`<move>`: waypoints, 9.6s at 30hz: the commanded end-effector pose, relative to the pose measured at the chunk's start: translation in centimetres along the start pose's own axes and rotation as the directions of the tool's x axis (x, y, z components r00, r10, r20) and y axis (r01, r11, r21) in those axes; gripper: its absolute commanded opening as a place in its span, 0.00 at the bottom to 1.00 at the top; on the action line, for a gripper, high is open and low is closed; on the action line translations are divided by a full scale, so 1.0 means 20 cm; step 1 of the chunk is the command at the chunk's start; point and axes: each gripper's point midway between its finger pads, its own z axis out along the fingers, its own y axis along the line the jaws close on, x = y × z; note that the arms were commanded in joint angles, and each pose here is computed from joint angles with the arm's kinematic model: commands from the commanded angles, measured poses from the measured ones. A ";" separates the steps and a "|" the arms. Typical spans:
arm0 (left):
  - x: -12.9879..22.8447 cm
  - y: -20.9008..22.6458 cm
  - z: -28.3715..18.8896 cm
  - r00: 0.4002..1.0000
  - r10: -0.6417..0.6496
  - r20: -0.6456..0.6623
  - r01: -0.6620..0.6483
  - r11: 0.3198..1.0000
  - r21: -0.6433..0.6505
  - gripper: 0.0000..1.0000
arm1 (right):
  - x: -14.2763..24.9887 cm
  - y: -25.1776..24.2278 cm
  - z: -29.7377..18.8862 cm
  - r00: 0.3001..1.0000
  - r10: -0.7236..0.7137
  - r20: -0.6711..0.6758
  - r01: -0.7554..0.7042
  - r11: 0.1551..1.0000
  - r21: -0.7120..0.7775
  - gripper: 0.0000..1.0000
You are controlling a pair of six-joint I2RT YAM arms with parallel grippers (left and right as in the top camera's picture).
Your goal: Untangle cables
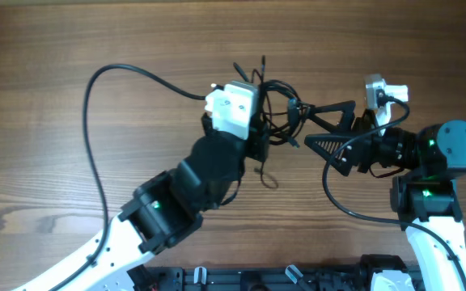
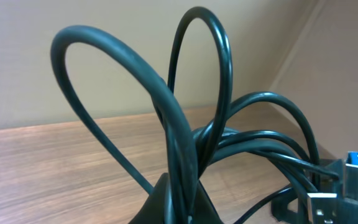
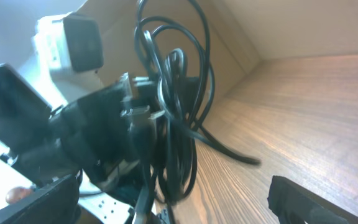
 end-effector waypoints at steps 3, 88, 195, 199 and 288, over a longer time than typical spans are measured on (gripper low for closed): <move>0.07 -0.12 0.06 1.000 0.011 -0.010 -0.011 0.999 0.039 0.04 | -0.04 -0.08 0.00 0.998 0.012 0.062 -0.017 0.996 0.091 1.00; -0.12 -0.23 -0.17 0.998 0.036 0.049 -0.050 0.948 0.314 1.00 | -0.06 0.07 -0.45 0.934 -0.206 -0.290 0.356 0.577 0.735 0.04; -0.31 -0.30 -0.06 0.802 -0.523 -0.288 0.576 0.552 0.603 0.04 | 0.07 -0.21 -0.37 0.898 -0.024 -0.440 0.338 0.677 0.653 0.04; -0.33 -0.23 -0.05 0.756 -0.568 -0.327 0.636 0.517 0.573 0.04 | 0.07 -0.22 -0.37 0.898 -0.017 -0.440 0.336 0.671 0.661 0.04; 0.01 -0.26 -0.06 0.713 -0.445 -0.542 0.693 0.569 0.444 0.63 | -0.16 0.10 -0.08 0.931 -0.272 -0.242 0.337 0.895 0.293 0.04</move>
